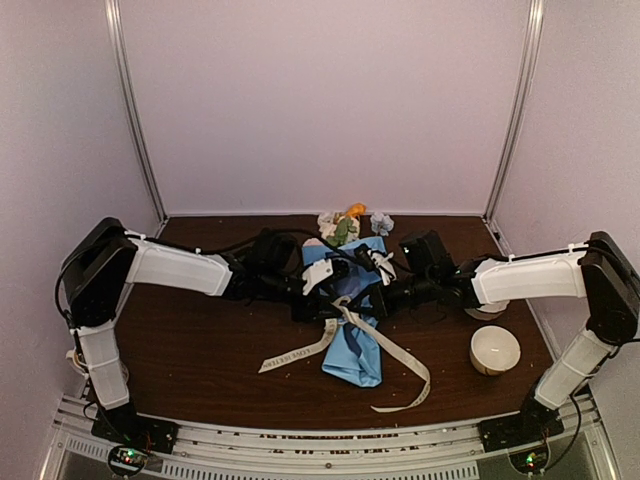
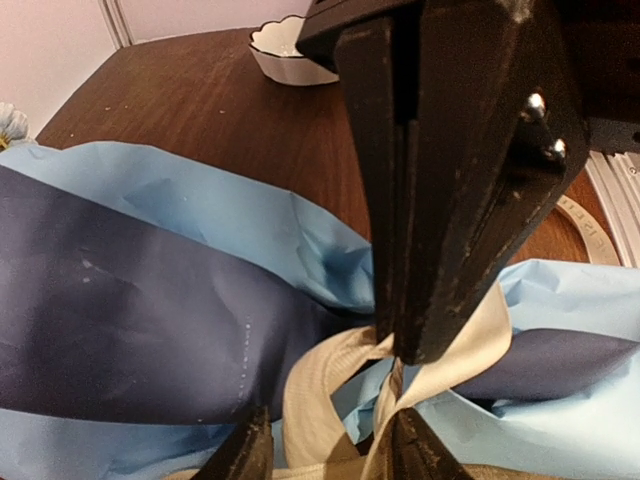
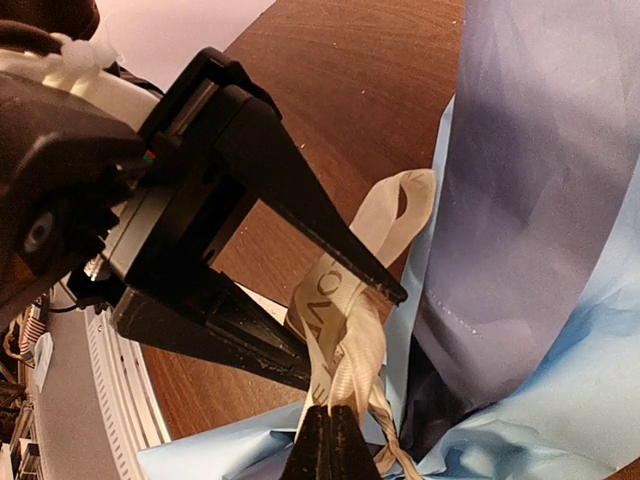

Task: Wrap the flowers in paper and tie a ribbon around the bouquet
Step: Cross the half-tied ribbon over the folded bouquet.

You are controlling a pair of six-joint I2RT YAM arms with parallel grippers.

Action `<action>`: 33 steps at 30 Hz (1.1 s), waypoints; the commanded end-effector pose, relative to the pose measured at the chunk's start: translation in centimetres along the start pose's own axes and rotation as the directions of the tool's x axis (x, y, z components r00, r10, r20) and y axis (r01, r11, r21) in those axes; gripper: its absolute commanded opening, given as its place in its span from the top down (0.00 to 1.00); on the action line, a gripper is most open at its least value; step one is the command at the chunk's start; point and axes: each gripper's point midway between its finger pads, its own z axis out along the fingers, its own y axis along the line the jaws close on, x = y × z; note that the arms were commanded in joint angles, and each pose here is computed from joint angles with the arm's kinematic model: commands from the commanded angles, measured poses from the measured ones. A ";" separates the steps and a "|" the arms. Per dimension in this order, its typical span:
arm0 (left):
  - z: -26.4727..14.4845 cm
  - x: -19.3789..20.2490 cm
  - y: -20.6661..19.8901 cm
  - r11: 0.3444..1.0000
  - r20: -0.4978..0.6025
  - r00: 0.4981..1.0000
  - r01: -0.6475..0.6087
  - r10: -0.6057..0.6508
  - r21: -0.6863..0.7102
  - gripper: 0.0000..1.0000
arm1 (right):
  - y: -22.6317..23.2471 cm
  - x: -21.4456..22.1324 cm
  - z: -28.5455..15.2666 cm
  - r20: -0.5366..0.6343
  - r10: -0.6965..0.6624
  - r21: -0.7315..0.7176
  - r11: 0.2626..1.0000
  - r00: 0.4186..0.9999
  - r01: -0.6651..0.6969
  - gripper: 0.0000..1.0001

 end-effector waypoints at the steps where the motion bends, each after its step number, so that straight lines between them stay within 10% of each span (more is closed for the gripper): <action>1: 0.3 -0.3 0.4 1.000 0.004 1.000 -0.015 0.015 -0.005 0.57 | 1.0 -1.0 0.1 0.034 -0.018 -0.043 0.999 0.999 0.019 0.99; 7: 1.0 0.0 0.6 1.000 -0.027 1.000 -0.005 0.005 0.008 0.38 | 1.1 -1.1 0.1 0.039 -0.015 -0.048 0.999 0.999 0.017 0.99; 13: 1.5 0.4 1.7 0.999 -0.050 0.999 0.011 -0.013 -0.040 0.55 | 1.2 -1.0 0.1 0.035 -0.012 -0.056 0.998 0.999 0.014 0.99; 19: 1.1 0.2 1.1 1.000 -0.034 0.999 -0.002 0.001 -0.026 0.98 | 1.2 -0.9 0.2 0.032 -0.012 -0.060 0.998 0.999 0.014 0.98; 33: 0.5 0.3 1.4 0.986 -0.050 0.998 -0.049 0.041 -0.162 1.00 | 0.0 -4.2 -2.5 0.060 -0.040 -0.012 0.999 0.997 0.041 0.70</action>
